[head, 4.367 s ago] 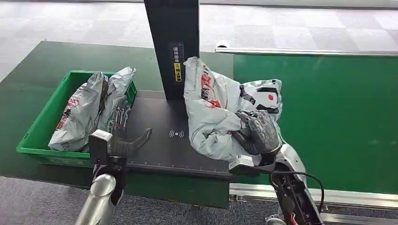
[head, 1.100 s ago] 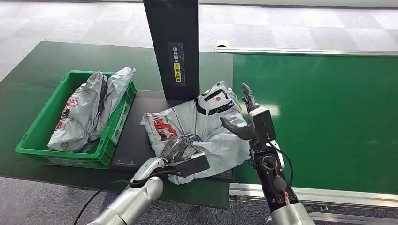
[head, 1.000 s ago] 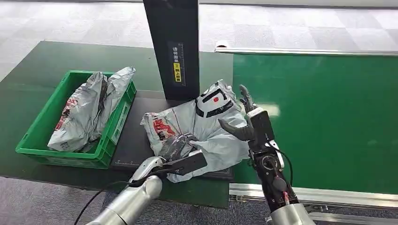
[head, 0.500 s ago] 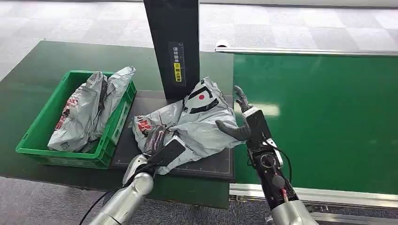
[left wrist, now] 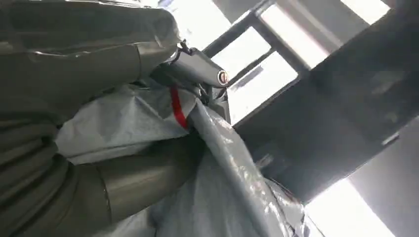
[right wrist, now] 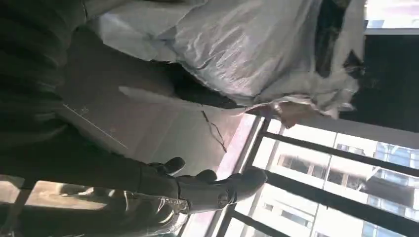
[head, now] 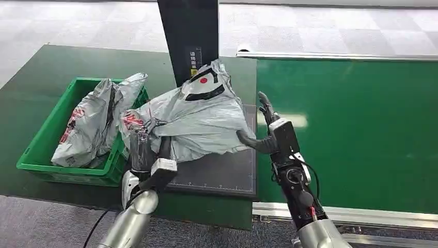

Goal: Moved the parcel from conveyor to table for the left to box.

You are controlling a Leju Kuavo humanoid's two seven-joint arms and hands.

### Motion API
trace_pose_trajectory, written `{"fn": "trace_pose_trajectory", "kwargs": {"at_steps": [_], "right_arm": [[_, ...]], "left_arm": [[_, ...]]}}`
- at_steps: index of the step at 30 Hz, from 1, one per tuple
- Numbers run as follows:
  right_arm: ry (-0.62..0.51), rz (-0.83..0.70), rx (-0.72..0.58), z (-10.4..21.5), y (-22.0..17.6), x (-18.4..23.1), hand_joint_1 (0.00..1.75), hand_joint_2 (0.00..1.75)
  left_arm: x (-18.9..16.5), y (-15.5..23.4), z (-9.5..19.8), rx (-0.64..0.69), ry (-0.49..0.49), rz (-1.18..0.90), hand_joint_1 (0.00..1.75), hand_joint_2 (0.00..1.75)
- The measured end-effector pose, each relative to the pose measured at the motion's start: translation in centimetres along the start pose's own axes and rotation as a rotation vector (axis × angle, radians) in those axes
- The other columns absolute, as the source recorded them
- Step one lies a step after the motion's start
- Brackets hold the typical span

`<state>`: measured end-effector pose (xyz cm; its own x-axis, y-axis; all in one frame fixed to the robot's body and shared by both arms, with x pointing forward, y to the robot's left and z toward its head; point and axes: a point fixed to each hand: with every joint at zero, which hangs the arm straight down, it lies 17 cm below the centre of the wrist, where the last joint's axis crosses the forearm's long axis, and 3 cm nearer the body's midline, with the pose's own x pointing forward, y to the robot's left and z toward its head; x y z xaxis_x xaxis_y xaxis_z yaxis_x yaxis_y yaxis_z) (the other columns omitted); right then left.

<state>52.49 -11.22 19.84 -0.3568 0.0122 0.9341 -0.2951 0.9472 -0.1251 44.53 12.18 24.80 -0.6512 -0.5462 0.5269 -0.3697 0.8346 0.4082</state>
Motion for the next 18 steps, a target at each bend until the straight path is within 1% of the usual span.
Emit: {"fn": "trace_pose_trajectory", "kwargs": {"at_steps": [5,8,14,18], "right_arm": [[0.0,0.0,-0.001,-0.1,0.0,0.0,0.0,1.75],[0.0,0.002,-0.003,0.0,-0.1,-0.1,0.0,1.75],[0.001,0.002,-0.014,0.1,-0.6,-0.3,0.0,1.75],[0.005,0.0,-0.012,0.2,-0.6,-0.3,0.0,1.75]], "left_arm": [[1.6,3.7,-1.5,0.108,-0.043,-0.032,1.75,1.75],[5.2,6.5,-3.1,0.18,-0.146,-0.079,1.75,1.75],[9.7,13.3,-5.1,0.383,-0.233,-0.061,1.75,1.75],[13.4,18.5,-5.8,0.518,-0.327,-0.099,1.75,1.75]]}}
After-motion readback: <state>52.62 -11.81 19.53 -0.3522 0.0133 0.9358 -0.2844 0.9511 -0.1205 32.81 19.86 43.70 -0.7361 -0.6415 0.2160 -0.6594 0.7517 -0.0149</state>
